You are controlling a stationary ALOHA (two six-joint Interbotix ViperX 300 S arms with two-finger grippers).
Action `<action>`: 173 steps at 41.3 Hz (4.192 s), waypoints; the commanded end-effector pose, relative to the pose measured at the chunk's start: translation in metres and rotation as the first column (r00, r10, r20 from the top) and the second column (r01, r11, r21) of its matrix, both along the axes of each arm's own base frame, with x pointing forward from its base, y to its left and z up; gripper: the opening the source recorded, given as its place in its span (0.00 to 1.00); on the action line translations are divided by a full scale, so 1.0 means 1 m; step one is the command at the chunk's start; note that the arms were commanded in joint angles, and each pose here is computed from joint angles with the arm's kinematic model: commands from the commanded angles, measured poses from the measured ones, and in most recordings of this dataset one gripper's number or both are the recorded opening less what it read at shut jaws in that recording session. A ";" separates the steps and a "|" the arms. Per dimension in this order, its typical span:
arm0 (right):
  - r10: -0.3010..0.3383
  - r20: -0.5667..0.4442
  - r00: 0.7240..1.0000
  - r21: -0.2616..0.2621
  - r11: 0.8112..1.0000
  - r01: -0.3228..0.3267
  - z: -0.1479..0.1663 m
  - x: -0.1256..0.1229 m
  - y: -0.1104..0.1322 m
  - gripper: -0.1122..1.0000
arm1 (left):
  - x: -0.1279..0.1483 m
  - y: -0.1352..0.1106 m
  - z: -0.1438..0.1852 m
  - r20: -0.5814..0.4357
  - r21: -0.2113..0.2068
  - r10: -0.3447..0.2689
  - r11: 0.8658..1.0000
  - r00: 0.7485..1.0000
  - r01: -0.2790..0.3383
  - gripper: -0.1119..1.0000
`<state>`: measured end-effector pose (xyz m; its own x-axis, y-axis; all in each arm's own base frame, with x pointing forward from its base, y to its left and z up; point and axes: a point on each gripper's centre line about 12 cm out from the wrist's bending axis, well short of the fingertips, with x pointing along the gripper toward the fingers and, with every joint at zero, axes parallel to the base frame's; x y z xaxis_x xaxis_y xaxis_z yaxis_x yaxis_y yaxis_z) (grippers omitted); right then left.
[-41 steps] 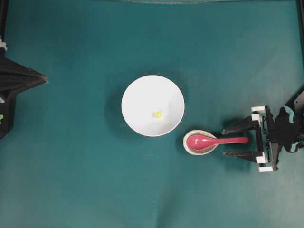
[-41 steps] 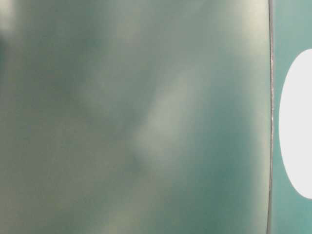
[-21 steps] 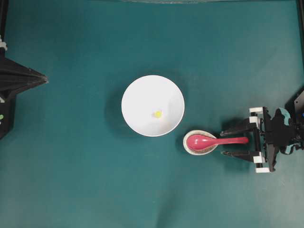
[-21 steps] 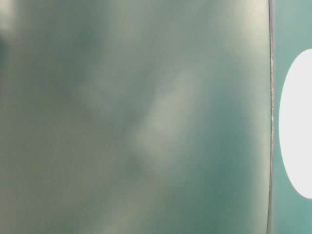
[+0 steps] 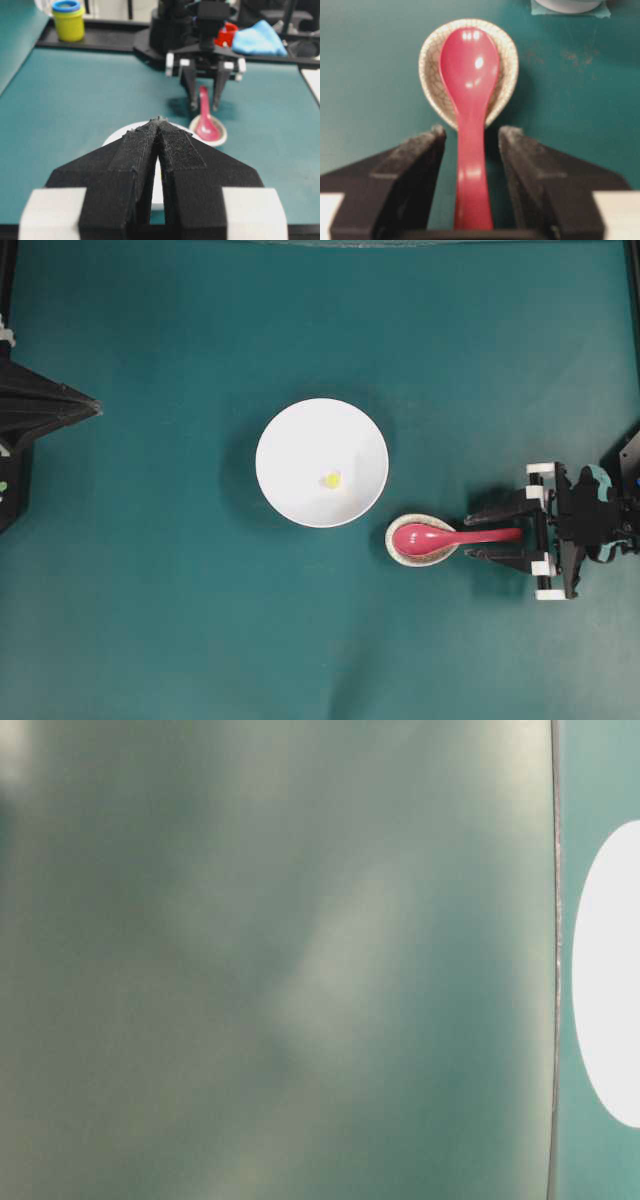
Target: Scoop the yellow hexagonal prism block from the bowl with a spoon using the right arm.
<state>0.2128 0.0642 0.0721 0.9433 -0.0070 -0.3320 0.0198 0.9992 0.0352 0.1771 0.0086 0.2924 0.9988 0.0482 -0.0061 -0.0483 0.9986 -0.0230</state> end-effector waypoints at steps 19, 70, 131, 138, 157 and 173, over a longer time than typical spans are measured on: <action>0.012 0.015 1.000 -0.012 1.000 -0.012 0.003 0.002 0.003 0.50 | 0.003 0.000 0.006 0.007 0.005 0.001 1.000 1.000 -0.001 0.10; 0.007 0.023 1.000 0.123 0.992 -0.010 0.097 0.040 -0.005 0.33 | 0.003 0.000 0.001 -0.037 0.003 0.002 1.000 0.999 -0.002 0.10; 0.152 -0.578 0.802 0.290 0.957 0.028 0.180 0.151 -0.081 0.33 | 0.003 0.000 0.001 -0.031 0.000 0.002 1.000 1.000 -0.002 0.10; 0.143 -0.633 0.761 0.295 0.953 0.067 0.180 0.159 -0.083 0.33 | 0.003 0.000 0.001 -0.031 0.002 0.002 1.000 1.000 -0.002 0.10; 0.084 -0.722 0.687 0.249 0.958 0.144 0.174 0.166 -0.092 0.33 | 0.003 0.000 0.001 -0.031 0.002 0.002 1.000 1.000 -0.002 0.10; 0.096 -0.756 0.647 0.251 0.956 0.151 0.163 0.165 -0.091 0.33 | 0.003 0.000 0.001 -0.032 0.003 0.002 1.000 0.999 -0.002 0.10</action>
<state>0.3748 -0.0257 0.2225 0.3289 0.1815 -0.9267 0.1973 0.9465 0.2554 0.1774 0.0087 0.2870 0.9975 0.0486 -0.0506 -0.0498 0.9985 -0.0230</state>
